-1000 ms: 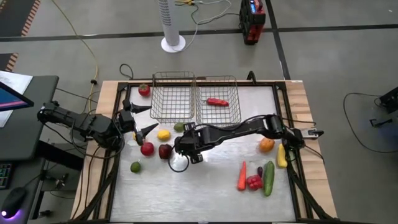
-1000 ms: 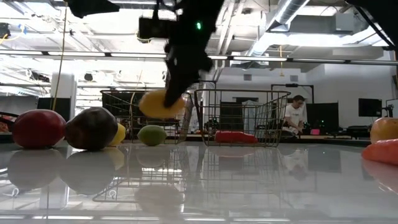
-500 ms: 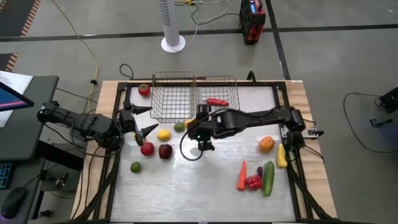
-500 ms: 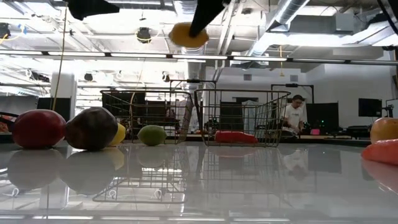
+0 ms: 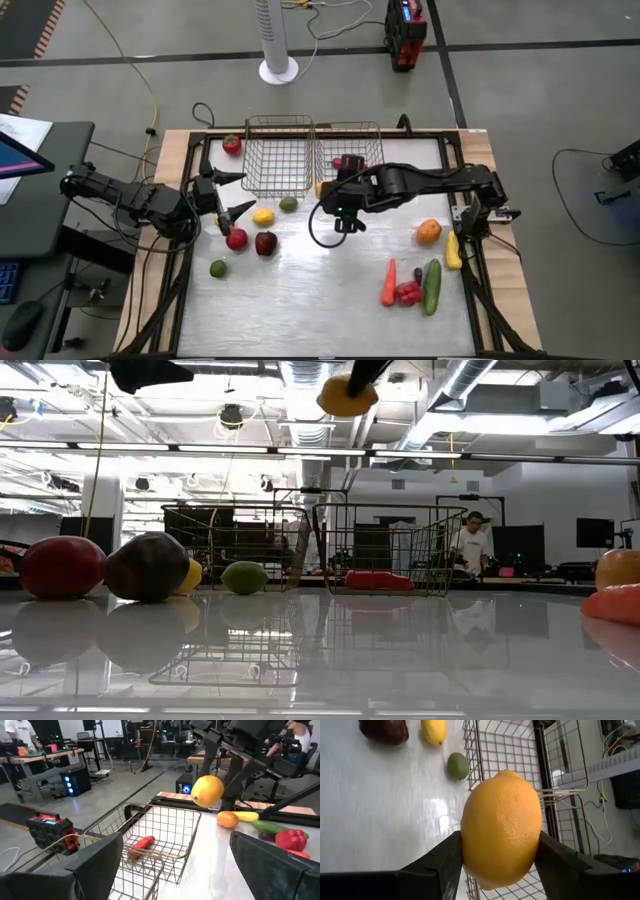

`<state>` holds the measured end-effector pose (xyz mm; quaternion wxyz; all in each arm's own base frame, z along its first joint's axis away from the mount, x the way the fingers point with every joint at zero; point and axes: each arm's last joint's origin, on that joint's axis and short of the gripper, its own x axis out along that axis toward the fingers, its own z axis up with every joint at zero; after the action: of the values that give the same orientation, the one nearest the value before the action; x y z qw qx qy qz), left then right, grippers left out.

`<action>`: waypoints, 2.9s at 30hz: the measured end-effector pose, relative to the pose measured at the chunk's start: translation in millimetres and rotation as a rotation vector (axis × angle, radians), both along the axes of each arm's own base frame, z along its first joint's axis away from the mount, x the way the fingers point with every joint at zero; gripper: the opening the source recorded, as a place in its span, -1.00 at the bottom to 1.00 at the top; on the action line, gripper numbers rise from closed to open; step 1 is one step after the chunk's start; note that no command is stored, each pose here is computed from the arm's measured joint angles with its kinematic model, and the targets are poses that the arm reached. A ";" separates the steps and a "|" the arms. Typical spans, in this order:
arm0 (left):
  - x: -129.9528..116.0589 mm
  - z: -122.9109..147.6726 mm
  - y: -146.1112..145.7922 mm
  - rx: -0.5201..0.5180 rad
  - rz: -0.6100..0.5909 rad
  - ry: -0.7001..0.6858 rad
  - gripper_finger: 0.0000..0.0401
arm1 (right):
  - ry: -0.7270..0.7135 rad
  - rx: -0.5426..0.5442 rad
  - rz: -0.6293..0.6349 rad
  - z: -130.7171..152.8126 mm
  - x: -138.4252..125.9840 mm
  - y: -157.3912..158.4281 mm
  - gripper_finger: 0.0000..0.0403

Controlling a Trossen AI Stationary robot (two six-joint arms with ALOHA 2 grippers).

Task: Sort produce into baskets
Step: Put the right lemon into the left wire basket, then put the apple into the left wire basket

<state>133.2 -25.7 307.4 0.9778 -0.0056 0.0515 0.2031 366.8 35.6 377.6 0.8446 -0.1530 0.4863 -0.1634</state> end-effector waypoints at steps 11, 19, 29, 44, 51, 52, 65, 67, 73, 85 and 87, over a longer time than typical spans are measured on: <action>0.0 0.0 0.0 -0.007 0.001 -0.003 0.78 | -0.262 -0.103 0.045 -2.6 36.2 -31.1 0.19; 0.0 -0.1 0.0 -0.005 0.001 -0.002 0.78 | -0.391 -0.067 0.019 -28.2 63.6 -89.3 0.19; -0.9 0.1 0.5 0.005 0.010 0.001 0.78 | -0.340 0.041 -0.053 -85.8 89.3 -142.6 0.39; 3.8 -9.3 -2.7 -0.034 -0.054 0.073 0.78 | -0.193 0.103 -0.020 -49.2 50.6 -97.4 0.71; 23.7 -26.0 -11.4 -0.032 -0.112 0.198 0.78 | -0.130 0.052 -0.041 -46.0 4.9 -20.1 0.63; 27.7 -29.2 -12.7 -0.026 -0.111 0.220 0.78 | -0.129 0.042 -0.048 -50.0 -3.0 -9.4 0.62; 85.4 -64.5 -31.9 -0.255 -0.172 0.395 0.75 | -0.334 0.083 -0.139 -109.9 -105.9 78.0 0.61; 84.6 -71.9 -36.3 -0.297 -0.153 0.511 0.69 | -0.350 0.086 -0.136 -116.5 -113.6 86.7 0.61; 85.7 -74.3 -53.3 -0.415 -0.129 0.635 0.46 | -0.391 0.066 -0.136 -125.1 -119.7 101.7 0.61; 96.3 -105.5 -66.9 -0.334 0.116 0.805 0.38 | -0.426 0.090 -0.132 -133.2 -109.8 110.4 0.61; 98.7 -111.5 -64.5 -0.325 0.142 0.830 0.38 | -0.425 0.093 -0.122 -133.9 -110.8 113.2 0.61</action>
<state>231.9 -90.2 195.9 0.8445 -0.0809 0.4699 0.2438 256.1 148.8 243.7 0.9228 -0.0463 0.3127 -0.2203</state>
